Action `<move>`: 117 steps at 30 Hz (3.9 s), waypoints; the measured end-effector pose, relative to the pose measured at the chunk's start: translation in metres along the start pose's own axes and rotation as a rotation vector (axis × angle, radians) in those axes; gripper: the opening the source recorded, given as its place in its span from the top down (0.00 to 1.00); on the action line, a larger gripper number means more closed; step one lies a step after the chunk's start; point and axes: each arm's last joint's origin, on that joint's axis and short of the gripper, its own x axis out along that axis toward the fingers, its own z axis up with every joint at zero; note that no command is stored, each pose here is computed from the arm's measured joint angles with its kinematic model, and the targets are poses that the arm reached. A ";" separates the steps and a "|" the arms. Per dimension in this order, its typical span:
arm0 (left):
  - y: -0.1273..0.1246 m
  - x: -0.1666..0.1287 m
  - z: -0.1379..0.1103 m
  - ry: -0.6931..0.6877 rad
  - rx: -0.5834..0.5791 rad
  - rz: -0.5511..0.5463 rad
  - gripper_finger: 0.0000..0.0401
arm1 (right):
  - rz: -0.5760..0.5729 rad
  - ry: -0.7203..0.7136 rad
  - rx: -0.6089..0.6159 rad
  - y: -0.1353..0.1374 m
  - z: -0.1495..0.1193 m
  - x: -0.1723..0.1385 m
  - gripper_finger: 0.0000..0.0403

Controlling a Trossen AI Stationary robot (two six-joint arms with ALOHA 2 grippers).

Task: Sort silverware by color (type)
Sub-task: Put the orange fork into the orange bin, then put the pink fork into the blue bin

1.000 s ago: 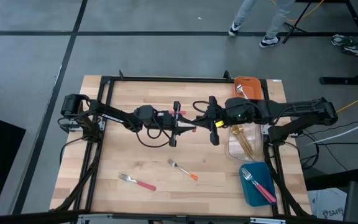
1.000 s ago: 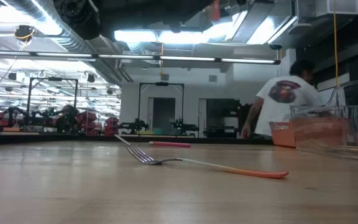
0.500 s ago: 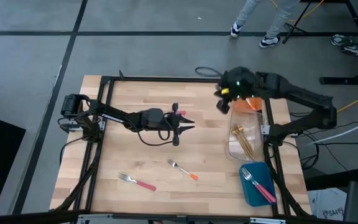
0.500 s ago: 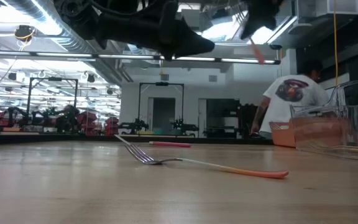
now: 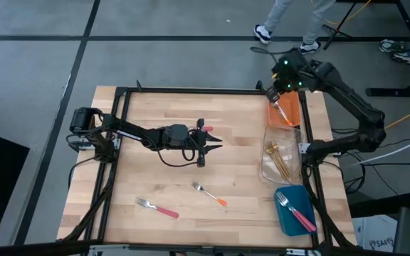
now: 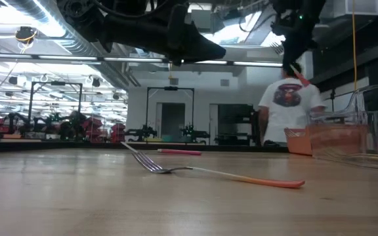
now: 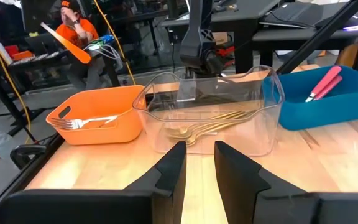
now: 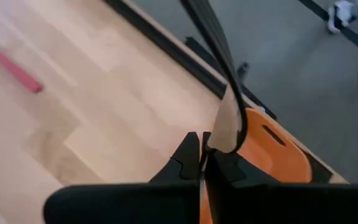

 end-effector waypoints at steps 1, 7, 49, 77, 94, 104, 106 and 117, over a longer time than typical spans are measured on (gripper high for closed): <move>0.000 0.000 0.000 0.000 0.000 0.000 0.81 | -0.004 0.012 0.017 -0.005 0.000 0.002 1.00; 0.000 0.000 0.000 0.000 0.000 0.000 0.81 | -0.044 0.153 0.125 -0.036 -0.003 0.024 1.00; 0.000 0.000 0.000 0.000 0.000 0.000 0.81 | -0.110 0.563 0.132 -0.050 -0.080 0.179 1.00; 0.000 0.000 0.000 0.000 0.000 0.000 0.81 | -0.116 0.531 0.124 -0.050 -0.085 0.185 0.90; 0.000 0.000 0.000 0.000 -0.001 0.000 0.81 | -0.116 0.528 0.125 -0.050 -0.084 0.185 0.81; 0.000 0.000 0.000 0.001 -0.001 0.000 0.81 | -0.116 0.528 0.125 -0.050 -0.084 0.185 0.80; 0.000 0.000 0.000 0.000 -0.001 0.000 0.81 | -0.116 0.528 0.125 -0.050 -0.084 0.185 0.80; 0.000 0.000 0.000 0.002 -0.032 0.000 0.81 | -0.103 0.528 0.121 -0.050 -0.079 0.170 0.80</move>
